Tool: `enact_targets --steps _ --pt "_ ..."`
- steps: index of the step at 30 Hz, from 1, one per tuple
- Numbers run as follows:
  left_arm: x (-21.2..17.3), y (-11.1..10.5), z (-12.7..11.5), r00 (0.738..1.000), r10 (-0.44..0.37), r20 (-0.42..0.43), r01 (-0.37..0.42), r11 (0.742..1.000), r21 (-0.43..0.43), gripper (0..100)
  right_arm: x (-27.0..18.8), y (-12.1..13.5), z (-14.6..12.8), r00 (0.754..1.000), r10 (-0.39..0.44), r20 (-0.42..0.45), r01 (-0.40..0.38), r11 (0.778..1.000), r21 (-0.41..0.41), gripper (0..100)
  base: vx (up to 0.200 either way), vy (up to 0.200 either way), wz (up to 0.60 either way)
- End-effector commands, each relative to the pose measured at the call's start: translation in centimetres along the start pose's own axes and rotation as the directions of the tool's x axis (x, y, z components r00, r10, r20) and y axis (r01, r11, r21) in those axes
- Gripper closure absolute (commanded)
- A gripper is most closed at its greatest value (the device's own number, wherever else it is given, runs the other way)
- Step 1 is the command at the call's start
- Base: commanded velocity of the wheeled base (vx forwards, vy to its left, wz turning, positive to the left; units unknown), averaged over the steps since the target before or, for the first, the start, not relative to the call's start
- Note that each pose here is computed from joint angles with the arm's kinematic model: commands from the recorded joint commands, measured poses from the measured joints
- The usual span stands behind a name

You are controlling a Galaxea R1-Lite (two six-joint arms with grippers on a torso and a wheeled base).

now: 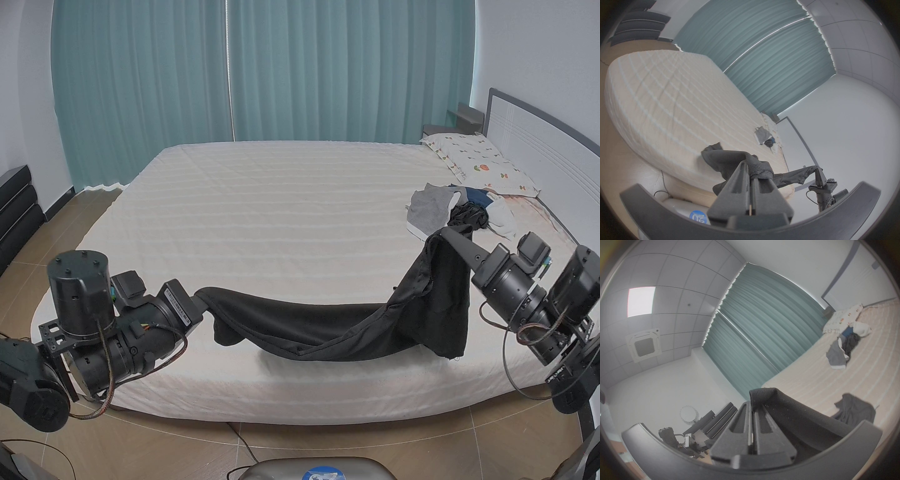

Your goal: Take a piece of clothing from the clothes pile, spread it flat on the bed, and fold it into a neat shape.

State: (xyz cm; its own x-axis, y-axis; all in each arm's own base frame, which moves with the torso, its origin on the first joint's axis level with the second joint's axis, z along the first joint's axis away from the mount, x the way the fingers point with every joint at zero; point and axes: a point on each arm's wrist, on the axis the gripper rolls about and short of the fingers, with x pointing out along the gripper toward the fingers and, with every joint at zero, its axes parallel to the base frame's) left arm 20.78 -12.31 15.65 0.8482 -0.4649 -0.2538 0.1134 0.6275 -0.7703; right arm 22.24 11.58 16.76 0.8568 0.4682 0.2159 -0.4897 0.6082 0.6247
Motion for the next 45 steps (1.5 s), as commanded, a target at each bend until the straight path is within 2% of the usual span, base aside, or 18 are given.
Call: enact_targets --steps 1,3,6,7,11,14,15,18,21,24,28,33,34,36,41,45 --pt "-2.3 -3.0 1.7 0.989 -0.127 0.071 0.124 0.992 0.038 100 -2.4 3.1 3.6 0.985 0.135 0.104 -0.129 0.990 -0.063 100 0.000 0.000 0.00" --pt "-2.7 -3.9 2.3 0.987 -0.138 0.080 0.134 0.990 0.051 100 -2.8 4.4 5.0 0.974 0.180 0.138 -0.170 0.982 -0.082 100 0.000 0.000 0.00" --pt "-3.3 -4.9 3.1 0.987 -0.140 0.081 0.136 0.989 0.052 100 -3.4 5.7 6.6 0.967 0.198 0.160 -0.186 0.978 -0.091 100 0.000 0.000 0.00" --pt "-3.9 -6.0 3.9 0.986 -0.144 0.084 0.140 0.989 0.052 100 -3.9 7.0 8.3 0.961 0.213 0.178 -0.199 0.976 -0.093 100 0.000 0.000 0.00" --pt "-4.3 -8.0 5.6 0.991 -0.112 0.074 0.109 0.993 0.044 100 -4.4 9.3 11.5 0.951 0.225 0.212 -0.208 0.973 -0.100 100 0.000 0.000 0.00" --pt "-4.4 -9.0 6.5 0.993 -0.096 0.067 0.094 0.995 0.033 100 -4.0 10.0 13.4 0.950 0.213 0.229 -0.192 0.975 -0.112 100 0.000 0.000 0.00" --pt "-4.0 -9.9 7.3 0.994 -0.084 0.062 0.085 0.996 -0.008 100 -3.4 10.0 14.9 0.951 0.187 0.247 -0.164 0.980 -0.109 100 0.000 0.000 0.00" --pt "-2.7 -10.9 8.7 0.996 -0.058 0.073 0.066 0.992 -0.104 100 -1.7 9.6 17.0 0.957 0.140 0.255 -0.129 0.990 -0.061 100 0.000 0.000 0.00" --pt "-0.3 -10.6 10.0 0.998 0.001 0.068 0.010 0.987 -0.159 100 0.9 8.1 18.6 0.966 0.051 0.253 -0.052 0.999 -0.003 100 0.000 0.000 0.00" --pt "2.8 -9.5 10.3 0.996 0.063 0.055 -0.053 0.984 -0.172 100 3.7 5.4 19.4 0.967 -0.036 0.254 0.035 0.999 0.009 100 0.000 0.000 0.00" --pt "6.5 -7.7 10.3 0.991 0.129 0.032 -0.121 0.975 -0.184 100 6.7 2.1 18.7 0.968 -0.100 0.229 0.099 0.995 0.019 100 0.000 0.000 0.00" --pt "9.0 -6.2 10.3 0.985 0.173 0.018 -0.167 0.967 -0.191 100 9.4 -0.1 18.0 0.968 -0.131 0.214 0.128 0.991 0.028 100 0.160 0.000 0.00" --pt "10.5 -5.4 10.4 0.981 0.194 0.016 -0.188 0.962 -0.196 100 10.8 -1.6 17.4 0.966 -0.153 0.207 0.150 0.988 0.034 100 0.200 0.000 0.00" --pt "11.6 -4.8 10.7 0.978 0.208 0.023 -0.199 0.959 -0.201 100 11.8 -2.7 16.8 0.965 -0.169 0.199 0.165 0.986 0.039 100 0.200 0.000 0.00" --pt "13.9 -3.5 11.4 0.978 0.203 0.056 -0.186 0.958 -0.218 100 13.5 -4.9 15.3 0.964 -0.154 0.214 0.152 0.988 0.027 100 0.200 0.000 0.00" --pt "16.1 -2.2 11.3 0.974 0.222 0.053 -0.205 0.953 -0.222 100 14.3 -6.2 14.1 0.966 -0.164 0.201 0.164 0.986 0.017 100 0.200 0.000 0.00"
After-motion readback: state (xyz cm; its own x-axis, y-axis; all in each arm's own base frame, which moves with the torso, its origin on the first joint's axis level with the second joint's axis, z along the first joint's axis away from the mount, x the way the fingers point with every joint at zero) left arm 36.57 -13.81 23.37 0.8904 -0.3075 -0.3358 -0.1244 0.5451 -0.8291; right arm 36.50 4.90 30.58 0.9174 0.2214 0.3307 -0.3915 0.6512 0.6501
